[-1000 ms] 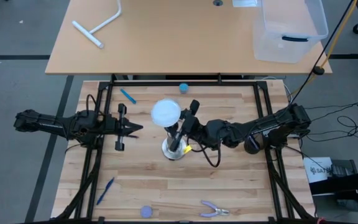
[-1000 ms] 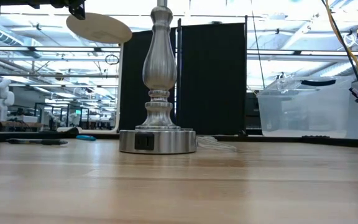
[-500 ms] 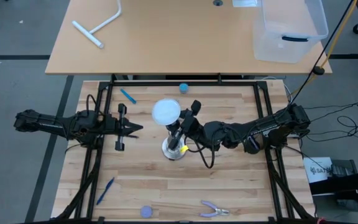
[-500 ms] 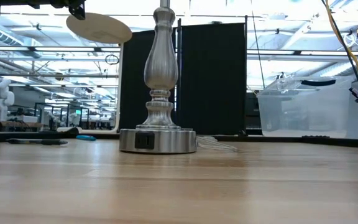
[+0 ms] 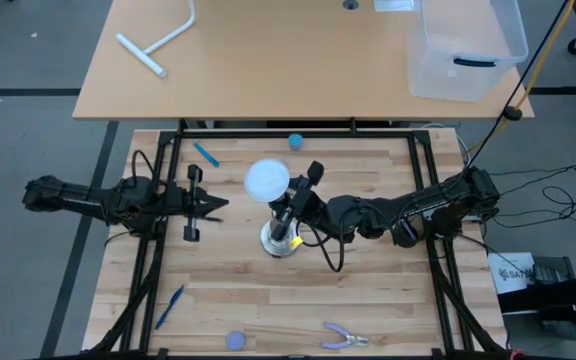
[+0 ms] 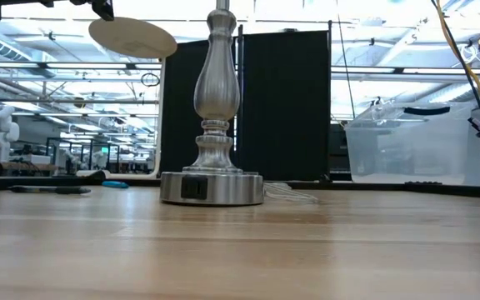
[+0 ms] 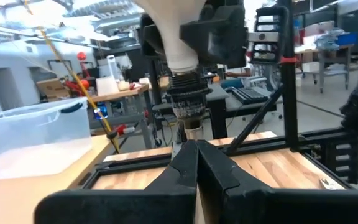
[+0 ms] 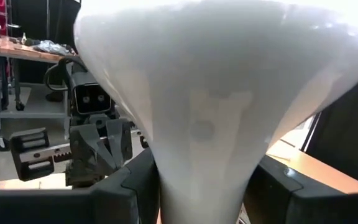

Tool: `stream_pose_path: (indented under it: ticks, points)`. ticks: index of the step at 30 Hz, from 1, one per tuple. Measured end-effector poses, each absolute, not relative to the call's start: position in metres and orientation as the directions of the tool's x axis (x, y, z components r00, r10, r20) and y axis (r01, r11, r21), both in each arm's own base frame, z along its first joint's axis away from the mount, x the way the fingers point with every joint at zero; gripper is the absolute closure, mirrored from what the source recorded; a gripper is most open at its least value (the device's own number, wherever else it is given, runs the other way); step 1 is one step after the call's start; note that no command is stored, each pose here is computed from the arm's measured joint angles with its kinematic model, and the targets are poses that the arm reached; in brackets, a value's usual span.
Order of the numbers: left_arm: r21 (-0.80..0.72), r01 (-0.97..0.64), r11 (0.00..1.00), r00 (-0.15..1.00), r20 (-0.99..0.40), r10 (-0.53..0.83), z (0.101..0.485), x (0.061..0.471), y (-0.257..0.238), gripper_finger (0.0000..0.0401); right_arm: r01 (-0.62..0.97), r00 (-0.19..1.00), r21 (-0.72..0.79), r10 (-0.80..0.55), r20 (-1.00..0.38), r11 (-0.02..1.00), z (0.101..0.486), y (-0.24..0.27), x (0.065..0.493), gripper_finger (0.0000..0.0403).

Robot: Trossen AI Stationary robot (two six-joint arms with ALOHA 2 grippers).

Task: Screw lightbulb
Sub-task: Insert the lightbulb into the lamp

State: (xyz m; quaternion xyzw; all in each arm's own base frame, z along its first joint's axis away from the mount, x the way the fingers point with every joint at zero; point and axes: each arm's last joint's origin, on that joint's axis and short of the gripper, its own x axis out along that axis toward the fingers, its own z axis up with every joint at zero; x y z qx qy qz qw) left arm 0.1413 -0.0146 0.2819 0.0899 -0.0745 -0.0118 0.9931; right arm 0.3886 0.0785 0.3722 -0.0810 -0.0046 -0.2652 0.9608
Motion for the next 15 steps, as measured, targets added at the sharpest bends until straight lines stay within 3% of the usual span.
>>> stream_pose_path:
  ticks: [4,8,12,15]
  points:
    - [0.121,-0.073,0.990,0.973,0.227,0.044,0.290,0.139,-0.016,0.0361,0.508,0.860,-0.166,-0.508,0.048,0.845,0.372,0.078,0.389,0.0232]
    - [0.088,-0.065,0.994,0.948,0.318,0.034,0.307,0.135,-0.021,0.0318,0.506,0.861,-0.179,-0.507,0.046,0.844,0.371,0.079,0.389,0.0232]
    - [0.095,-0.069,0.993,0.935,0.353,0.031,0.358,0.127,-0.022,0.0295,0.506,0.861,-0.184,-0.507,0.046,0.843,0.371,0.079,0.389,0.0232]
    - [0.145,-0.128,0.981,0.959,0.269,0.086,0.396,0.131,-0.022,0.0294,0.505,0.861,-0.192,-0.508,0.041,0.841,0.370,0.079,0.389,0.0233]
